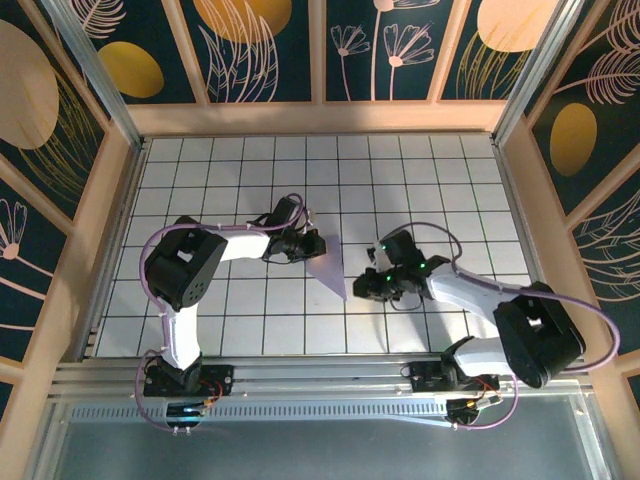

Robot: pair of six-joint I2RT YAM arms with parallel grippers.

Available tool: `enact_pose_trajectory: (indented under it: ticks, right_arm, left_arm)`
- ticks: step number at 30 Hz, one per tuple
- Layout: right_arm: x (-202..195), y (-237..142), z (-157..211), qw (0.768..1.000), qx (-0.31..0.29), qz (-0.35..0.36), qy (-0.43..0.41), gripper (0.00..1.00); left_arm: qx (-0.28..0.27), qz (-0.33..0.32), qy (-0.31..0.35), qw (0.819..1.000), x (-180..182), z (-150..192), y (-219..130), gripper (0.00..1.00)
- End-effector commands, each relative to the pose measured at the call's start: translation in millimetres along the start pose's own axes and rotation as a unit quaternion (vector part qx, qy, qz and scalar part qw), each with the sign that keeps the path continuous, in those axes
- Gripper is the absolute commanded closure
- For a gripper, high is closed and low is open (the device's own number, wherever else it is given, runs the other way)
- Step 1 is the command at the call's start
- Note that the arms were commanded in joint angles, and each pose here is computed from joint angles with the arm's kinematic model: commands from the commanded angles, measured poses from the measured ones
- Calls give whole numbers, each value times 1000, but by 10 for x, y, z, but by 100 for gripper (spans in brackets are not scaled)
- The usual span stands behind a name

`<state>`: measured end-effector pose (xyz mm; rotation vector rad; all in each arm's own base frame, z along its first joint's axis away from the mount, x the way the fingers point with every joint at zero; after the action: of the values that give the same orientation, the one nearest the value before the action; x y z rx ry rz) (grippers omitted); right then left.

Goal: Fold a paper plane with a square sheet of paper (fold left side to right side)
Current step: Fourth fold the wing at the center of the table, then turn over the paper at the center of the table.

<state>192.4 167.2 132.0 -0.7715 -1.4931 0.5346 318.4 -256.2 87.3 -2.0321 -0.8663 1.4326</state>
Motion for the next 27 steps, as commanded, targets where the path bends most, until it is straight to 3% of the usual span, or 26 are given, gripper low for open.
enact_pose_trajectory:
  ticks: [1, 6, 14, 27]
  right_arm:
    - [101, -177, -232, 996, -76, -9, -48, 66]
    - [151, -112, -397, 989, -109, -43, -85, 55]
    - [165, 266, -572, 988, -72, -75, -115, 55]
    - [169, 615, -672, 989, -34, -81, -116, 63]
  left_arm:
    - [-66, 39, 33, 997, -345, -312, -319, 80]
    - [-133, 2, 57, 989, -456, -401, -676, 65]
    - [-209, -61, 54, 974, -339, -175, -1069, 54]
    - [-230, -87, 45, 968, -259, -60, -1185, 51]
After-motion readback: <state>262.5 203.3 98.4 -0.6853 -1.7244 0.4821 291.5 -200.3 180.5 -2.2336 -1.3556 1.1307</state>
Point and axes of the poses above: each hand's point on the last joint's axis, 136 mm out from that joint toward the fingers, its own y axis out along the fingers, its own x axis along the line the jaws close on, z = x × y, the point moved 9 cm from there along -y, back along the fingers, and after that the axes turned 11 degrees about y, right-handed, at the moved point
